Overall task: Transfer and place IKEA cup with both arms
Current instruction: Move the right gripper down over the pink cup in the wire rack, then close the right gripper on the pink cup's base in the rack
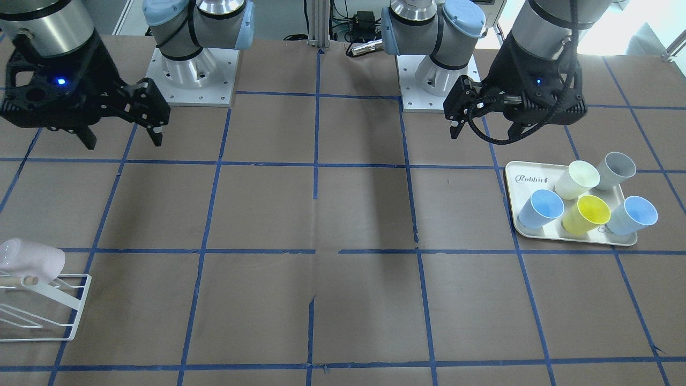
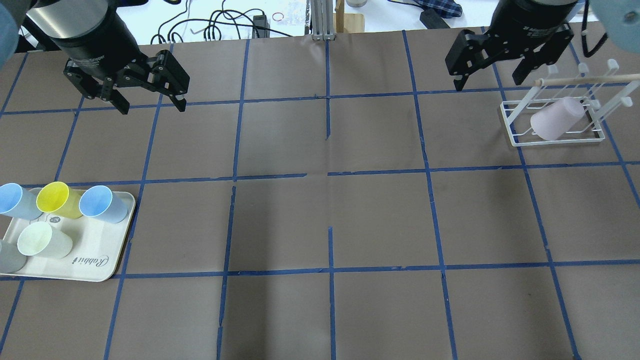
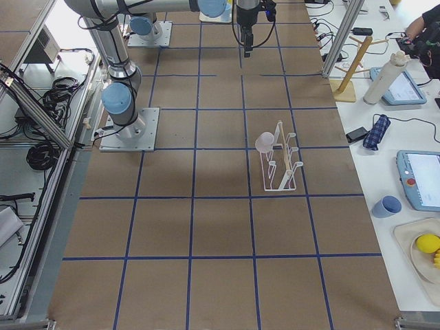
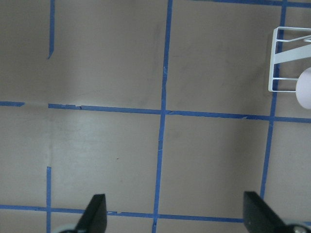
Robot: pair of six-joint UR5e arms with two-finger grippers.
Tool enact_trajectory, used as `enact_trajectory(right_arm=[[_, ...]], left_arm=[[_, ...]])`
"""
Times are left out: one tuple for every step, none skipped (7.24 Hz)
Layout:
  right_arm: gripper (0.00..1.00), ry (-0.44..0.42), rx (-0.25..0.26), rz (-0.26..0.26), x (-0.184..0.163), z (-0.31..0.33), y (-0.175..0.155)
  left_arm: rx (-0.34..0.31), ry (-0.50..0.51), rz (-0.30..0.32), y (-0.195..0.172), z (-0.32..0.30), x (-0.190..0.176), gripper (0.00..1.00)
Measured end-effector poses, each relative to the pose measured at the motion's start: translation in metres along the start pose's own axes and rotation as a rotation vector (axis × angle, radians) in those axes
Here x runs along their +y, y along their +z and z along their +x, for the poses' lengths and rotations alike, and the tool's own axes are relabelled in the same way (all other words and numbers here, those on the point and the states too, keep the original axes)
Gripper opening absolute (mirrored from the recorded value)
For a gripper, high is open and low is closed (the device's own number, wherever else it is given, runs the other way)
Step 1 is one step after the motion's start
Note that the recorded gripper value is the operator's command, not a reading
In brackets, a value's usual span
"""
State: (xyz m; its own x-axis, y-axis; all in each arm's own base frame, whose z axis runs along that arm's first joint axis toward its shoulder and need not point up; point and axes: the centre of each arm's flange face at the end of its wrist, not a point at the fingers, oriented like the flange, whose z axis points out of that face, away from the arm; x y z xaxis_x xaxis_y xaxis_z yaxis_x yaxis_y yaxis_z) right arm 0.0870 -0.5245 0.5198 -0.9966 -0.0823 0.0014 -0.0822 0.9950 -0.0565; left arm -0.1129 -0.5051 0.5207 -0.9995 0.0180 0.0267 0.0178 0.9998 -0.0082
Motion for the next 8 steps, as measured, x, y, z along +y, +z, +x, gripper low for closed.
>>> enact_trajectory(right_arm=[[1.00,0.002,-0.006,0.006,-0.005,0.037,0.004],[1.00,-0.041,-0.033,0.016,-0.014,0.076,0.017],[1.00,-0.125,-0.061,0.026,-0.025,0.110,0.036],[1.00,-0.222,-0.073,0.031,-0.034,0.140,0.056],[1.00,-0.336,-0.075,0.033,-0.041,0.166,0.075],[1.00,-0.443,-0.077,0.034,-0.045,0.190,0.093],[1.00,-0.522,-0.077,0.039,-0.046,0.212,0.111],[1.00,-0.584,-0.078,0.041,-0.045,0.233,0.130]], left_arm=[[0.001,0.000,0.001,-0.001,0.000,0.000,1.00],[0.002,0.000,0.004,-0.002,0.000,0.000,1.00],[0.002,0.000,0.005,-0.003,0.000,0.000,1.00],[0.001,0.000,0.005,-0.002,0.000,0.000,1.00],[0.002,0.000,0.005,-0.002,0.000,0.000,1.00],[0.002,0.000,0.005,-0.002,0.000,0.000,1.00],[0.001,0.000,0.004,-0.002,0.000,0.000,1.00],[0.001,0.000,0.005,-0.002,0.000,0.000,1.00]])
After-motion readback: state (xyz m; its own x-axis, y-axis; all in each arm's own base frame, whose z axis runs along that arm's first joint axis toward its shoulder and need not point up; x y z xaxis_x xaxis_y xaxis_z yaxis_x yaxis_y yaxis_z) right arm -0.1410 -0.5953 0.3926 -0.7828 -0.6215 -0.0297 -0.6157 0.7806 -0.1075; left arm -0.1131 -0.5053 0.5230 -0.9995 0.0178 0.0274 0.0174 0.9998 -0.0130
